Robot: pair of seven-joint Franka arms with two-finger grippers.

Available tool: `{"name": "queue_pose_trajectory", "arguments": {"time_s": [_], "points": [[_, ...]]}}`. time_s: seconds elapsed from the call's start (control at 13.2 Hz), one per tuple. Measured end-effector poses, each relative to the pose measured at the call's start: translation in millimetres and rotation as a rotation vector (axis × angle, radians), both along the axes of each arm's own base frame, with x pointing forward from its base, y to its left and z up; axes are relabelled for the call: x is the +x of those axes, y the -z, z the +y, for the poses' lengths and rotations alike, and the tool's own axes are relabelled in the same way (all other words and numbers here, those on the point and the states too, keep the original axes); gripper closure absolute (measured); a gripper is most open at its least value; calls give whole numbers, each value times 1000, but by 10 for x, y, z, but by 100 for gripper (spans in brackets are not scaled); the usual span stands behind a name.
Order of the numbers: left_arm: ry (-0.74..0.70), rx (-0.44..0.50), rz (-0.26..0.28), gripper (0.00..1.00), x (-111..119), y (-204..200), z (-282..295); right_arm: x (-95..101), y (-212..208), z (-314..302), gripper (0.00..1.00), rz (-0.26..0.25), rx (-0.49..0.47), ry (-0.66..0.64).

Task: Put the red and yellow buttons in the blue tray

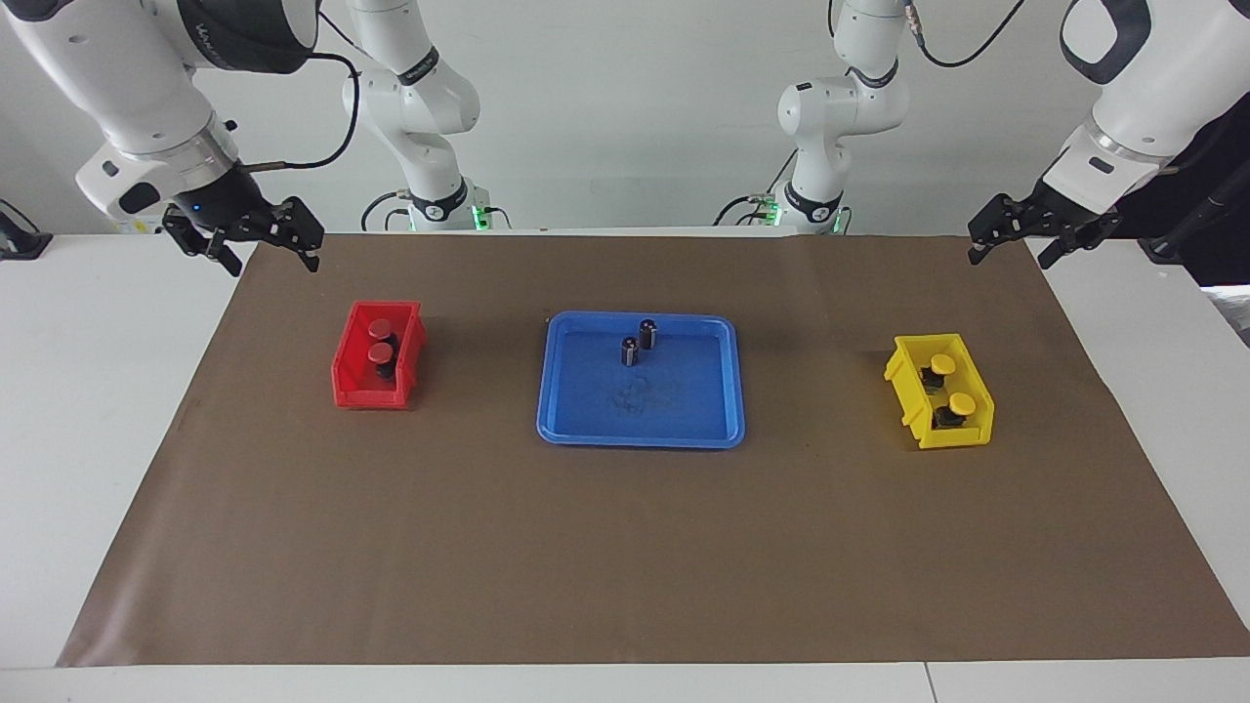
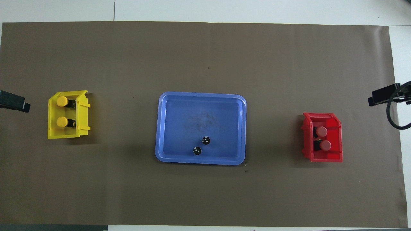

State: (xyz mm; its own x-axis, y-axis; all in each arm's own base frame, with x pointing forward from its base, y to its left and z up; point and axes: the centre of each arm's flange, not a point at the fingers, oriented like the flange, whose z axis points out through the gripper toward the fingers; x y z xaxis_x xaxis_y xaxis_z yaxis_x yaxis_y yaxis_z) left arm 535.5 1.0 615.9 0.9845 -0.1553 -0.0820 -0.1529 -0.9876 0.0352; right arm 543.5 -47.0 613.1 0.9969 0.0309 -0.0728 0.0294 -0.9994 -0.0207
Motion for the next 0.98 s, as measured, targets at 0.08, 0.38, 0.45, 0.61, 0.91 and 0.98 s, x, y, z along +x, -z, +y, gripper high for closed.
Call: {"name": "queue_pose_trajectory", "arguments": {"time_s": [0.08, 0.38, 0.45, 0.61, 0.91, 0.98], "points": [[1, 0, 0, 0, 0, 0, -4, 0, 0, 0, 0, 0, 0, 0], [3, 39, -10, 0, 10, -10, 28, 0, 0, 0, 0, 0, 0, 0], [-6, 46, -17, 0, 18, -16, 28, 0, 0, 0, 0, 0, 0, 0], [-46, 53, -23, 0, 24, -23, 15, 5, -3, 0, 0, -4, 0, 0], [-54, 54, -28, 0, 16, -42, -54, 5, 5, 0, 0, -3, 0, 0], [-54, 54, -29, 0, 12, -49, -64, 5, 5, 0, 0, -3, 0, 0]]}}
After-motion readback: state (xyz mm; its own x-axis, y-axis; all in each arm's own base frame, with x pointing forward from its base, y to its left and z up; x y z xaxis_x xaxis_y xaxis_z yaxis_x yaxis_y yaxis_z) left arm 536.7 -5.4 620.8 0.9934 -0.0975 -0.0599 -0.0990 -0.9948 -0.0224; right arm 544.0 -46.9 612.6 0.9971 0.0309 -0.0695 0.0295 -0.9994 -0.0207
